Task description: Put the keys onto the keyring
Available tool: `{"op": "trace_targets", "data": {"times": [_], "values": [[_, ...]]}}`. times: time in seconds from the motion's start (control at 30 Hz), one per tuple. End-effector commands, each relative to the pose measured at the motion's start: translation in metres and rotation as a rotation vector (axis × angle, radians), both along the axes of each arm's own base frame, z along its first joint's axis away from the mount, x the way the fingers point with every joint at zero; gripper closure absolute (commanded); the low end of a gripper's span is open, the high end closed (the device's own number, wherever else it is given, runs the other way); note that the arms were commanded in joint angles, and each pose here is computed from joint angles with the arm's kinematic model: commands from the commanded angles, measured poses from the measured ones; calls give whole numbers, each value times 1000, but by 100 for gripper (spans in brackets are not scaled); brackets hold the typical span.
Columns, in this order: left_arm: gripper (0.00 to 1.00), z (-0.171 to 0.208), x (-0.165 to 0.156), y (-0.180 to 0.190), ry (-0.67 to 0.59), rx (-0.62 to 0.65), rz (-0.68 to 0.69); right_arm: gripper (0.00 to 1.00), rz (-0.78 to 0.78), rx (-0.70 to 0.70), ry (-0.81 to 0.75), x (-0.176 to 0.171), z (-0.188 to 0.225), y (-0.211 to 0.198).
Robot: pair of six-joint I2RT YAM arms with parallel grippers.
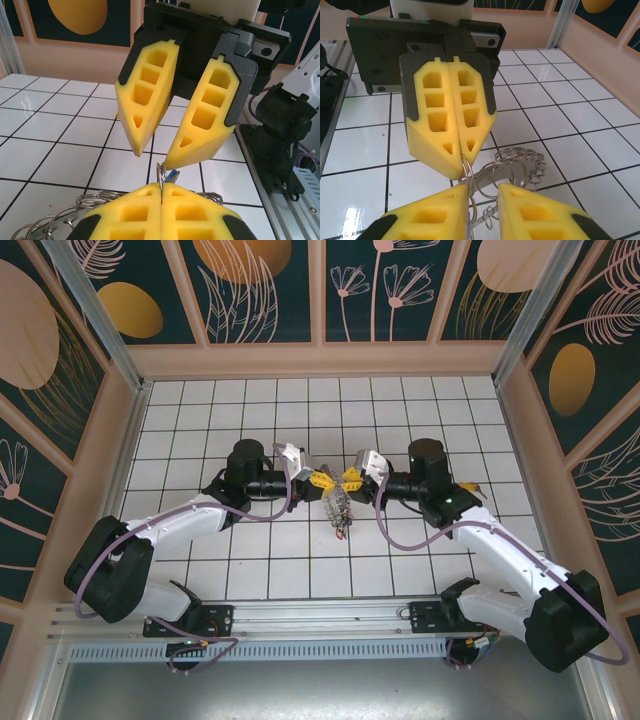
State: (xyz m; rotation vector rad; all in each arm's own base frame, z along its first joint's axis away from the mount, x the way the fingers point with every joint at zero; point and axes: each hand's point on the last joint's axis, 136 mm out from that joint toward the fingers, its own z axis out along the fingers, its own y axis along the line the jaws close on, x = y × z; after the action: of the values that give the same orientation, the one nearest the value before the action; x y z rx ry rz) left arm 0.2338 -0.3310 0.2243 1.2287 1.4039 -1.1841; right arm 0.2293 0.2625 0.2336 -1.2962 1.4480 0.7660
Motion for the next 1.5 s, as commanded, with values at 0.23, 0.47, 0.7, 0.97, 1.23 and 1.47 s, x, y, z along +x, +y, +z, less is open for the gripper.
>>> {"op": "trace_targets", "data": {"times": [0.23,0.47,0.7,0.97,1.23,1.47], "values": [[100,22,-5,-4,-66,-44,-42,78,61,-23,-19,1,3,8],[100,21,-5,-4,-64,-41,-44,84,82,-13,-23,2,6,11],[100,22,-5,-4,-63,-42,-45,85,104,-12,-10,-2,4,12],[100,22,-5,-4,-62,-42,-46,85,128,-2,-10,-4,6,14],[100,19,-3,-4,-58,-33,-37,98,144,16,-1,-8,12,16],[92,2,2,-1,-58,53,-3,100,83,-30,-9,0,11,11]]}}
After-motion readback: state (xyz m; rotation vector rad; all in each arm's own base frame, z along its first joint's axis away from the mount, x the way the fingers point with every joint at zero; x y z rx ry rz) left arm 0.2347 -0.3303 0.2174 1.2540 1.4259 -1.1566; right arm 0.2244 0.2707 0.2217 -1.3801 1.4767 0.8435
